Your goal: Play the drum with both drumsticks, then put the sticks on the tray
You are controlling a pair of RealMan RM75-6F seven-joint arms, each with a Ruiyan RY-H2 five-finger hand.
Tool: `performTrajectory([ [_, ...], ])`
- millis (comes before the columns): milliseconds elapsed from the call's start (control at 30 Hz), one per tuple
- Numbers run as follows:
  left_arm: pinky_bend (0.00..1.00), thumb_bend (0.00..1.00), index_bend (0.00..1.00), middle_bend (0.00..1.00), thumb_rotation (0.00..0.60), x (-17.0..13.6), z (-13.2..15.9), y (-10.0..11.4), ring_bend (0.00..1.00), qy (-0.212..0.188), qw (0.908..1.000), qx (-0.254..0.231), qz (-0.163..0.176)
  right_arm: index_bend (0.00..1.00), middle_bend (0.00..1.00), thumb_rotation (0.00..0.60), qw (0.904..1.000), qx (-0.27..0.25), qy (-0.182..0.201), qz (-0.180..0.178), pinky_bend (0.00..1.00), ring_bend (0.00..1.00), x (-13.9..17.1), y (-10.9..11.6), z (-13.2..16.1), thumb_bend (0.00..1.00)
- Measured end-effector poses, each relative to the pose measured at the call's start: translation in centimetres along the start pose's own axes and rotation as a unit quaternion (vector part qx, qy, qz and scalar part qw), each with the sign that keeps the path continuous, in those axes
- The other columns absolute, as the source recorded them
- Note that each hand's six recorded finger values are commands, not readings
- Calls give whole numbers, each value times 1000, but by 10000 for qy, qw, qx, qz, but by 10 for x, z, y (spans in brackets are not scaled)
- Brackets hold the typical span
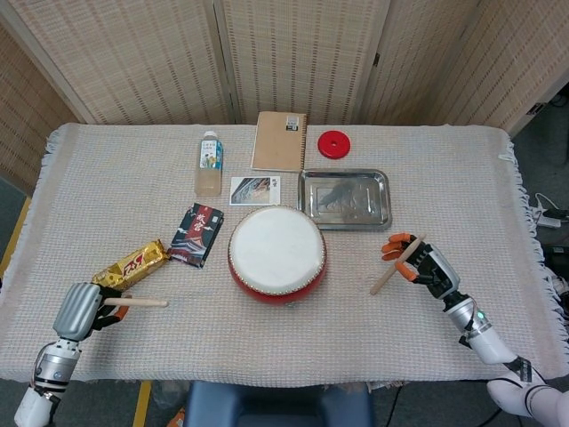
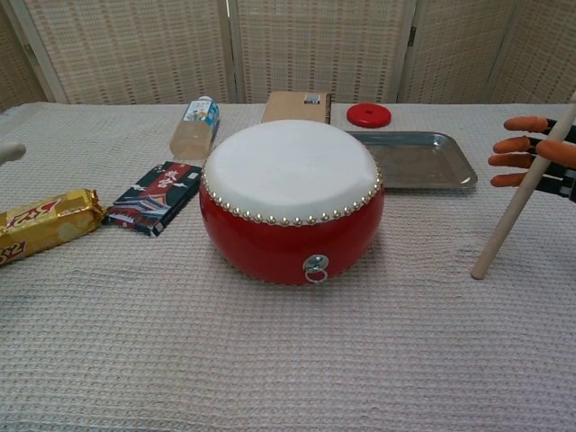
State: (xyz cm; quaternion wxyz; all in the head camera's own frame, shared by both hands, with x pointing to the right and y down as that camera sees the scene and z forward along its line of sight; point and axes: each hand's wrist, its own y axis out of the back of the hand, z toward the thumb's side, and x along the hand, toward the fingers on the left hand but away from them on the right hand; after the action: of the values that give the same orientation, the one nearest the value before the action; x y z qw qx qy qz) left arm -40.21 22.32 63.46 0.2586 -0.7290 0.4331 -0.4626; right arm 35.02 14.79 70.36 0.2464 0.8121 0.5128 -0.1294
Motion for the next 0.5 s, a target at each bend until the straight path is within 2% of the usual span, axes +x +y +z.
performTrajectory([
  [267, 1000, 461, 1000, 1000, 600, -3, -2, 2, 1000, 26, 10000, 8, 22, 615, 469, 598, 9995, 309, -38, 19, 408, 360, -5, -6, -13, 314],
  [400, 1000, 457, 1000, 1000, 600, -4, -3, 1, 1000, 26, 10000, 2, 15, 660, 519, 599, 9989, 431, -151, 41, 456, 397, -10, -12, -24, 146],
  [500, 1000, 455, 1000, 1000, 600, -5, -3, 0, 1000, 27, 10000, -8, -3, 695, 552, 599, 9986, 493, -204, 37, 488, 423, -12, -15, -29, 89],
])
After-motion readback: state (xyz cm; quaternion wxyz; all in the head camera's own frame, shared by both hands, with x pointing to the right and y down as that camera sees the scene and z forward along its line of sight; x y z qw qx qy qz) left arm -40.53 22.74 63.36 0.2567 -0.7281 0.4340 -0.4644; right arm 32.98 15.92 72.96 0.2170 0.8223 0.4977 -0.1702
